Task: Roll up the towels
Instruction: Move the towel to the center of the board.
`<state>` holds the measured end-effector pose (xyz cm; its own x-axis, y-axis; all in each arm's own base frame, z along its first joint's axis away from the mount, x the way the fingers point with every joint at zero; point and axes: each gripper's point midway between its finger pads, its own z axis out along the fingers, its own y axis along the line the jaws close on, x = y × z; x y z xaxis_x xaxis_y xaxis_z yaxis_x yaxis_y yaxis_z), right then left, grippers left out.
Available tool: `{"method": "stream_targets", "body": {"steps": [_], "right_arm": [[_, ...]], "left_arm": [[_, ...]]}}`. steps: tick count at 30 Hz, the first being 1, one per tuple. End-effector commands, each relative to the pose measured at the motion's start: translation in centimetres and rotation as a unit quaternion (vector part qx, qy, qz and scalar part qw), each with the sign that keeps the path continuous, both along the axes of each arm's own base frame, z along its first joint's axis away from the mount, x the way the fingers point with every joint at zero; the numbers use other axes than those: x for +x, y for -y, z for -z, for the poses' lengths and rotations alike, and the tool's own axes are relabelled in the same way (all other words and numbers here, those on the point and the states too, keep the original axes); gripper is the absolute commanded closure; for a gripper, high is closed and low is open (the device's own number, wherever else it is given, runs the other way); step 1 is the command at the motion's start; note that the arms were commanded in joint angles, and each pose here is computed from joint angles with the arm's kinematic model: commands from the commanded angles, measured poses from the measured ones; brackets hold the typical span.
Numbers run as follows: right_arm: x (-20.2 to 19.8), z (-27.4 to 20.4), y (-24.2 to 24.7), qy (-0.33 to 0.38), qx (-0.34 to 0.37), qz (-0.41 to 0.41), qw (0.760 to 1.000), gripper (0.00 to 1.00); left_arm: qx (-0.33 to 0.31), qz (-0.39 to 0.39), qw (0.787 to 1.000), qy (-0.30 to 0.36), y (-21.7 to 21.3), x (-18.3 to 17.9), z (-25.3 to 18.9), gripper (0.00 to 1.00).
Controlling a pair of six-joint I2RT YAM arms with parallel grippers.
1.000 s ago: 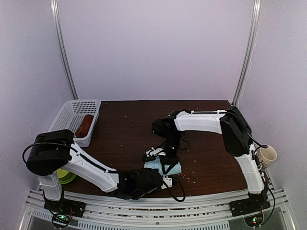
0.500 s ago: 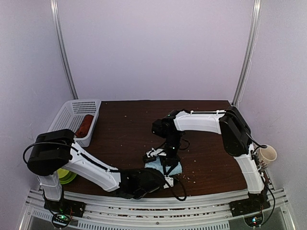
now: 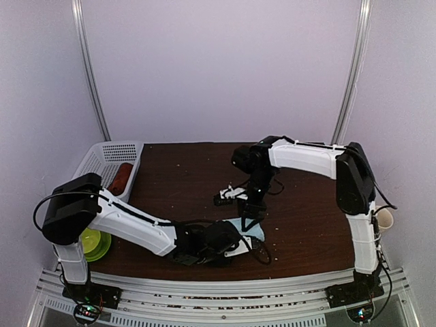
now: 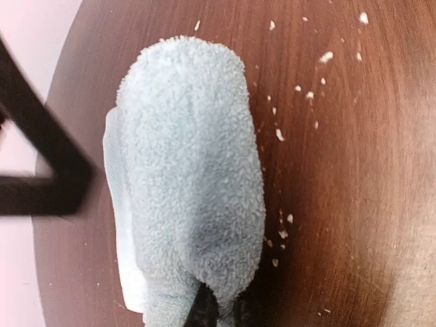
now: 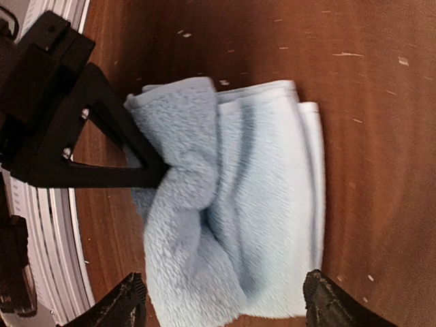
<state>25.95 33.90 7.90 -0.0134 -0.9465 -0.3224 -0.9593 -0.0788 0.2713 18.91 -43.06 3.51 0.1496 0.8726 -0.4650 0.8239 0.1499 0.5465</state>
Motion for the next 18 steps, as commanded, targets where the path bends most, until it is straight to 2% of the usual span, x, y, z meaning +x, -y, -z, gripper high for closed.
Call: {"method": "stream_targets", "body": {"steps": [1,3,5,10,12,14,15,16,18], "right_arm": [[4.9,-3.8,2.2,0.076,0.038,0.100,0.991,0.19],[7.0,-4.8,3.6,0.102,0.050,0.153,0.982,0.15],[8.9,-6.3,5.5,0.133,0.063,0.204,0.968,0.00],[12.1,-8.6,11.2,0.222,0.083,0.334,0.912,0.00],[12.8,-9.1,13.6,0.275,0.081,0.397,0.872,0.00],[13.4,-10.9,16.1,0.334,0.095,0.461,0.817,0.00],[13.1,-11.5,16.8,0.340,0.108,0.478,0.802,0.00],[12.6,-11.9,17.3,0.339,0.127,0.490,0.793,0.00],[11.2,-12.2,17.4,0.310,0.160,0.491,0.798,0.00]], "left_arm": [[0.009,0.000,0.994,-0.106,0.1,-1.5,2.1,1.00],[-0.002,-0.010,0.992,-0.125,0.7,-1.1,1.9,1.00],[-0.017,-0.017,0.988,-0.155,1.3,-0.8,1.8,1.00],[-0.054,-0.061,0.974,-0.211,2.9,0.9,1.0,1.00],[-0.072,-0.082,0.969,-0.223,3.7,1.9,0.5,1.00],[-0.078,-0.099,0.964,-0.233,4.4,2.4,0.6,1.00],[-0.080,-0.108,0.962,-0.237,4.8,2.7,0.7,1.00],[-0.081,-0.119,0.960,-0.241,5.1,3.0,0.9,1.00],[-0.084,-0.135,0.955,-0.250,6.0,3.5,1.1,1.00]]}}
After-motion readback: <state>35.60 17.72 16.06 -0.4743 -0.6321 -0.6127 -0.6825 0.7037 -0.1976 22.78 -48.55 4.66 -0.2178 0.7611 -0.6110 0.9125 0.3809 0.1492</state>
